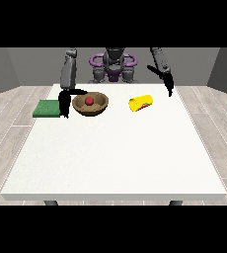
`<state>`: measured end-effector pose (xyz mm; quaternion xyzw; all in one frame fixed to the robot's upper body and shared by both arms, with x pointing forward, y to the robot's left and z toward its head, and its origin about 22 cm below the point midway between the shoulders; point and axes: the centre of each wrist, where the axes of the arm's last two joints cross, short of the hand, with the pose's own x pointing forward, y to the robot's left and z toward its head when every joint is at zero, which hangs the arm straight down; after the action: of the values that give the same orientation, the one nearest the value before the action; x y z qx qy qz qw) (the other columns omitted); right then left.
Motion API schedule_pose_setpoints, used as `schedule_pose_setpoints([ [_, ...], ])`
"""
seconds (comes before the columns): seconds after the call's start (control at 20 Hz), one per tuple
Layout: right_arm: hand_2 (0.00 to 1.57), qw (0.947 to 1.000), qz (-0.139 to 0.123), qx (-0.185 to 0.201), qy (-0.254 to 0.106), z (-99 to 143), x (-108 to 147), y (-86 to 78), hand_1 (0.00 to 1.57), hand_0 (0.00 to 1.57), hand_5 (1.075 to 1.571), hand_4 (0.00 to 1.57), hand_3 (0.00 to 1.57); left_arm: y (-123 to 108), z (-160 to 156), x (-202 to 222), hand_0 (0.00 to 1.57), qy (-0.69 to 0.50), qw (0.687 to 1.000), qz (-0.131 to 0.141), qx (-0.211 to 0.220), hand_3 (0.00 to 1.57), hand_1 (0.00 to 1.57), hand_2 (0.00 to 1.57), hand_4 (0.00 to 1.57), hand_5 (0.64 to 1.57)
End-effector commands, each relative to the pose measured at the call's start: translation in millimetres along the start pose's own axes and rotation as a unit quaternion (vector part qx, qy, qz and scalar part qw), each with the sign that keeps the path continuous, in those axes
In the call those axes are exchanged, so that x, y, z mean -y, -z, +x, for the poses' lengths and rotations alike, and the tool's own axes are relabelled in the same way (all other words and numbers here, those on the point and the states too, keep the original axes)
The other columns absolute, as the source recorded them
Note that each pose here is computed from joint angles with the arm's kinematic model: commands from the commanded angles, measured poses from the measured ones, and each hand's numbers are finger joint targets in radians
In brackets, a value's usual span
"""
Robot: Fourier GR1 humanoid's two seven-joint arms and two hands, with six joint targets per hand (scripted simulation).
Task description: Pick the cup and pour the ball into the bowl, then pick the bowl and place it on the pad
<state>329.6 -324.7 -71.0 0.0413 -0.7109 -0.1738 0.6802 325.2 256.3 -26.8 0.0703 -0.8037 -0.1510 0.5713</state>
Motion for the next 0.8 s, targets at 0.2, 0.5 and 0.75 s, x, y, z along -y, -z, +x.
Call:
schedule_pose_setpoints([
  [0.2,0.00,0.9996,-0.018,-0.001,0.022,-5.3,-34.0,14.5,0.00,0.00,1.569,0.00,0.00,4.1,11.2,-20.9,0.00,0.000,1.000,-0.005,0.023,0.00,0.00,0.00,0.00,0.694],
  [0.5,1.57,0.9777,-0.058,-0.105,-0.172,-37.3,15.7,-35.0,1.57,1.57,1.532,1.01,1.57,26.7,36.0,-6.3,0.00,0.007,0.995,-0.036,0.090,0.00,0.00,0.00,0.00,0.701],
  [0.75,1.57,0.9095,-0.080,-0.059,-0.404,-3.4,79.7,-50.1,1.57,1.57,1.565,1.30,1.57,49.0,58.6,1.8,0.00,0.014,0.989,-0.056,0.136,0.00,0.00,0.00,0.00,0.711],
])
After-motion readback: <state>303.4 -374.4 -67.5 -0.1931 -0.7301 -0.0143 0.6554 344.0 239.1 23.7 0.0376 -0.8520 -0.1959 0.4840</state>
